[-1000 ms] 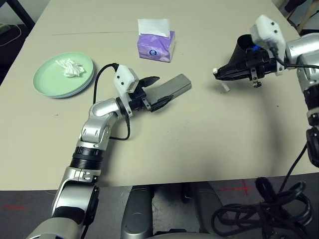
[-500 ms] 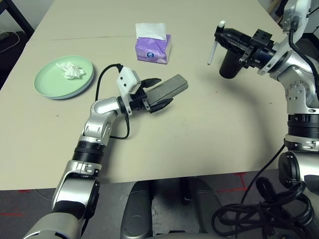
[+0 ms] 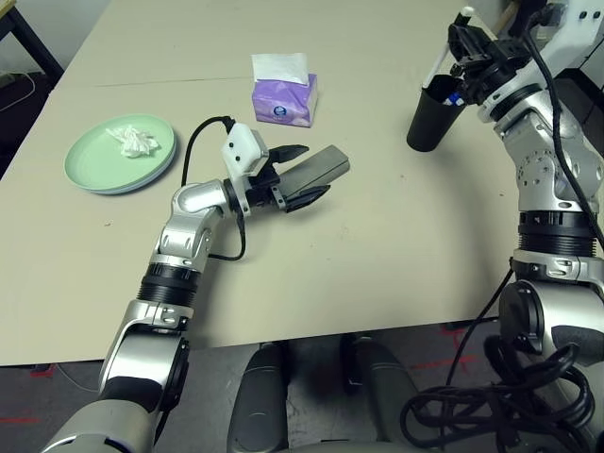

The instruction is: Organize and tidy the items on the table.

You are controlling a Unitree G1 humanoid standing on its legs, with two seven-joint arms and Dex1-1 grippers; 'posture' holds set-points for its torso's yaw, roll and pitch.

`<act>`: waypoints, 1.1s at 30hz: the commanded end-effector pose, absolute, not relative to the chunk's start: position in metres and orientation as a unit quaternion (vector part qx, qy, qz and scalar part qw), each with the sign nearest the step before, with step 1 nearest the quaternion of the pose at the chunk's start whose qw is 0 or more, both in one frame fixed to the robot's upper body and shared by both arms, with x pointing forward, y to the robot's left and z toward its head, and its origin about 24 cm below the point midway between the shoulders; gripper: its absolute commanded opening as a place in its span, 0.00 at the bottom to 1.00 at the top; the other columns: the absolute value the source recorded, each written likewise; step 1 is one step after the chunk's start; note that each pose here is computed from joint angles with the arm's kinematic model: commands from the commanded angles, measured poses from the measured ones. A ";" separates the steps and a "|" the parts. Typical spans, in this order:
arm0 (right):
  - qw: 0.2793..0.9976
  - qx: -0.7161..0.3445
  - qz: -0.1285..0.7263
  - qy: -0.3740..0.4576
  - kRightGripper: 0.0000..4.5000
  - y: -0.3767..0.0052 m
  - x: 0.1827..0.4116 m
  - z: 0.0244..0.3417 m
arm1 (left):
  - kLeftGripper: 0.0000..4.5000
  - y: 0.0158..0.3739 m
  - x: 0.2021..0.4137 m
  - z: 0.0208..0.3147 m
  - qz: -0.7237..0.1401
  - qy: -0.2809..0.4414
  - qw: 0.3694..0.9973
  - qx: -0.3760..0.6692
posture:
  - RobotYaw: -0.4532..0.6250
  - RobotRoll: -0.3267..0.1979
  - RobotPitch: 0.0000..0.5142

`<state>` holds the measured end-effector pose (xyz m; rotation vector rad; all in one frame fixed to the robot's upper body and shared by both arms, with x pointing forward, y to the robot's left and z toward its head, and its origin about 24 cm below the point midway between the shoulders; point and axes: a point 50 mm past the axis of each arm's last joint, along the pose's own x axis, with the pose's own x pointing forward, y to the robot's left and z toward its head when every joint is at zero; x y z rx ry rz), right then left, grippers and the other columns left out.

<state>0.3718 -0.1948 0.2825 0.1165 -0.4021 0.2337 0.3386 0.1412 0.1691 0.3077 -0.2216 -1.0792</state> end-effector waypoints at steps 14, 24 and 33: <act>0.987 0.032 0.047 -0.150 0.09 -0.214 0.380 0.284 | 1.00 0.140 0.337 0.170 -0.517 -0.097 0.837 0.152 | 0.43 0.62 0.31; 0.991 0.022 0.044 -0.126 0.09 -0.214 0.379 0.272 | 1.00 0.138 0.338 0.171 -0.519 -0.097 0.835 0.152 | 0.43 0.62 0.31; 0.991 0.007 0.050 -0.121 0.09 -0.213 0.380 0.271 | 1.00 0.139 0.338 0.171 -0.515 -0.099 0.838 0.151 | 0.44 0.62 0.32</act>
